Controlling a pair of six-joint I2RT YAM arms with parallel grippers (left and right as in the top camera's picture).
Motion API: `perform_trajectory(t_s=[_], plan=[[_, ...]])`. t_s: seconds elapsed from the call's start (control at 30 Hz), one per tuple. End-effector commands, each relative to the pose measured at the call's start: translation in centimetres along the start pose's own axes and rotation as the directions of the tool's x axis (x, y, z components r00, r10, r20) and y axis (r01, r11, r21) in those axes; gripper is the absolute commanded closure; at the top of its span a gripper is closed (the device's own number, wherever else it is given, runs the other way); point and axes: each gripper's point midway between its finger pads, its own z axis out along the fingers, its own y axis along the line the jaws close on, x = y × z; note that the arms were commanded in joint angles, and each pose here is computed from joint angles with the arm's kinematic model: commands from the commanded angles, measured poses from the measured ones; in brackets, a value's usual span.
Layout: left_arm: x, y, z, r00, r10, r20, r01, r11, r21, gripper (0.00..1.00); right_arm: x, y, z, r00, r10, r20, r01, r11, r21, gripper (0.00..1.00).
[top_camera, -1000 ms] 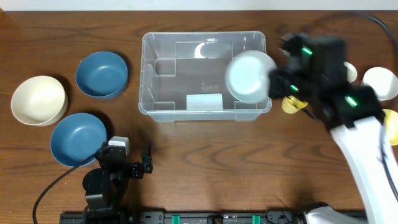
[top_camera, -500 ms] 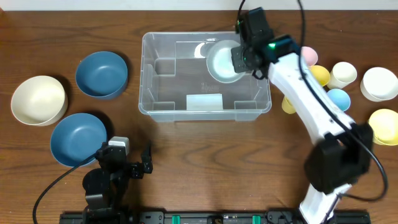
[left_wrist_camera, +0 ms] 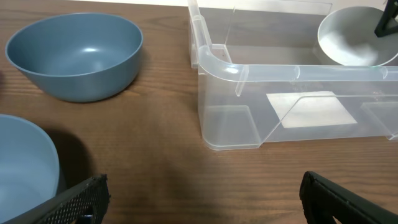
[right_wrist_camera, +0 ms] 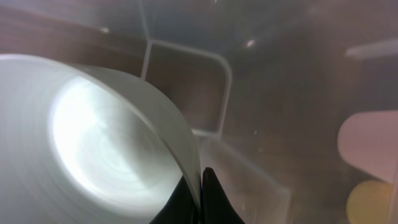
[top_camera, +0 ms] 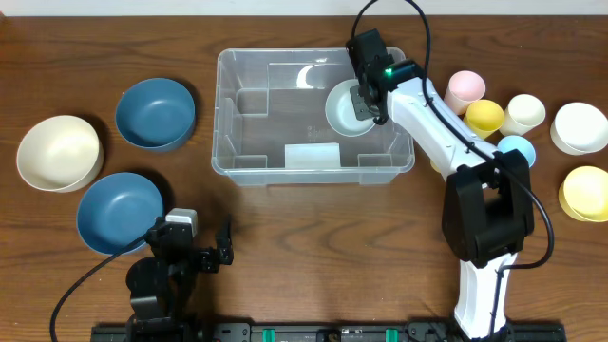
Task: Pack container
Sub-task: 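Carry the light-blue bowl into the bin and release it, then move the right gripper back to the yellow bowl at right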
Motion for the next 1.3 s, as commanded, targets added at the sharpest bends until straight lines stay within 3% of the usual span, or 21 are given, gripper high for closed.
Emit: perform_trajectory(t_s=[0.0, 0.1, 0.3, 0.63, 0.8, 1.0, 1.27], plan=[[0.9, 0.3, 0.3, 1.000, 0.010, -0.020, -0.010, 1.000, -0.011, 0.02, -1.2, 0.3, -0.2, 0.998, -0.051, 0.043, 0.050, 0.998, 0.036, 0.98], [0.9, 0.3, 0.3, 1.000, 0.010, -0.020, -0.010, 1.000, -0.011, 0.02, -1.8, 0.1, -0.3, 0.996, -0.054, 0.068, 0.050, 0.997, 0.054, 0.96], [0.9, 0.3, 0.3, 1.000, 0.010, -0.020, -0.010, 1.000, -0.011, 0.02, -2.1, 0.0, -0.3, 0.996, -0.054, 0.078, 0.049, 0.997, 0.058, 0.74], [0.9, 0.3, 0.3, 1.000, 0.010, -0.020, -0.010, 1.000, -0.011, 0.02, -3.0, 1.2, -1.2, 0.988, -0.107, 0.110, 0.102, 0.994, 0.049, 0.73], [0.9, 0.3, 0.3, 1.000, 0.010, -0.020, -0.010, 1.000, -0.011, 0.02, -5.1, 3.9, -6.3, 0.979, -0.128, 0.160, 0.134, 0.991, -0.029, 0.69], [0.9, 0.3, 0.3, 1.000, 0.010, -0.020, -0.010, 1.000, -0.011, 0.02, -6.3, 3.1, -16.0, 0.982, 0.054, 0.178, -0.029, 0.990, -0.141, 0.57], [0.9, 0.3, 0.3, 1.000, 0.010, -0.020, -0.010, 1.000, -0.011, 0.02, -2.0, -9.6, -22.9, 0.929, 0.361, 0.085, -0.353, 0.931, -0.098, 0.47]])
